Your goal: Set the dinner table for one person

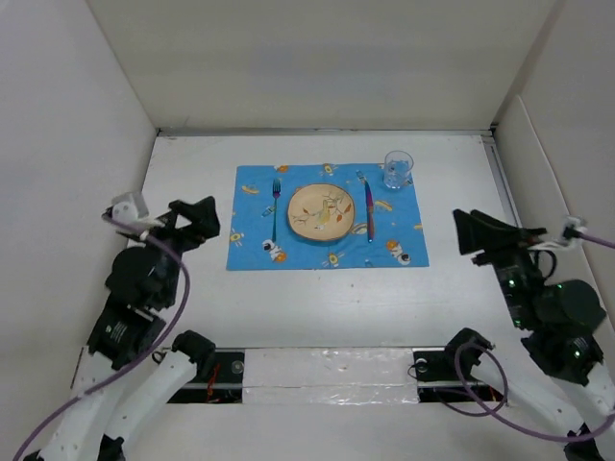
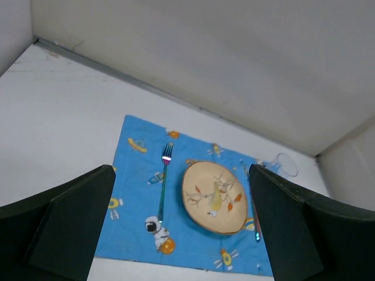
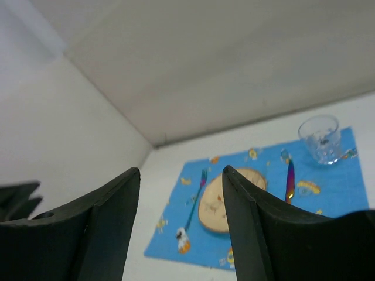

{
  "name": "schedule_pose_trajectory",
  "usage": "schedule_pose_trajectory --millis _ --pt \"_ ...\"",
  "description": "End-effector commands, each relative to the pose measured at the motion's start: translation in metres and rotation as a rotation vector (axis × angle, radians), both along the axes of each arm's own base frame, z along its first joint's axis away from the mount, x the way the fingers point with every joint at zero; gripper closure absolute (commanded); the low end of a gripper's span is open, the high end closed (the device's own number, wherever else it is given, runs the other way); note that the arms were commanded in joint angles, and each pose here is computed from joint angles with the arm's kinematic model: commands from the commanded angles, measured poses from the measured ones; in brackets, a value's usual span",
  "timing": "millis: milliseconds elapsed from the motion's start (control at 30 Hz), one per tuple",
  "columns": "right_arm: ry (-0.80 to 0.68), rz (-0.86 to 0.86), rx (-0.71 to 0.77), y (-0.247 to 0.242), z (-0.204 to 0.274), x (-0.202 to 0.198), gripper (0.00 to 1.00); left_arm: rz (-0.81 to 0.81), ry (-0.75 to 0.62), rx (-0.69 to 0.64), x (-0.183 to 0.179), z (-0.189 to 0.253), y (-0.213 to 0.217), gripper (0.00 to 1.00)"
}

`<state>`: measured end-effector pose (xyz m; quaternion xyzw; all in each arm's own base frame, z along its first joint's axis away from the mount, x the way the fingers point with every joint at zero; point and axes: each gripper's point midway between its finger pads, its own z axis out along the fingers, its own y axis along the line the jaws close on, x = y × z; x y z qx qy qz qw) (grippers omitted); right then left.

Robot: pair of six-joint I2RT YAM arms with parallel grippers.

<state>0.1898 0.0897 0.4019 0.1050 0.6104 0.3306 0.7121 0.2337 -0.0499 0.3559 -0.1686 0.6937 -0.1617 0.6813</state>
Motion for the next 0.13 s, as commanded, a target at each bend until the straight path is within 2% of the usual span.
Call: schedule_pose_trajectory --millis 0,100 --pt "0.041 -0.182 0.011 -0.04 -0.017 0.0 0.36 0.0 -0.126 -0.09 -0.027 0.02 0.014 0.01" --pt "0.074 -0.188 0.012 -0.034 -0.031 0.008 0.34 0.004 -0.074 -0.063 -0.023 -0.005 0.012 0.01"
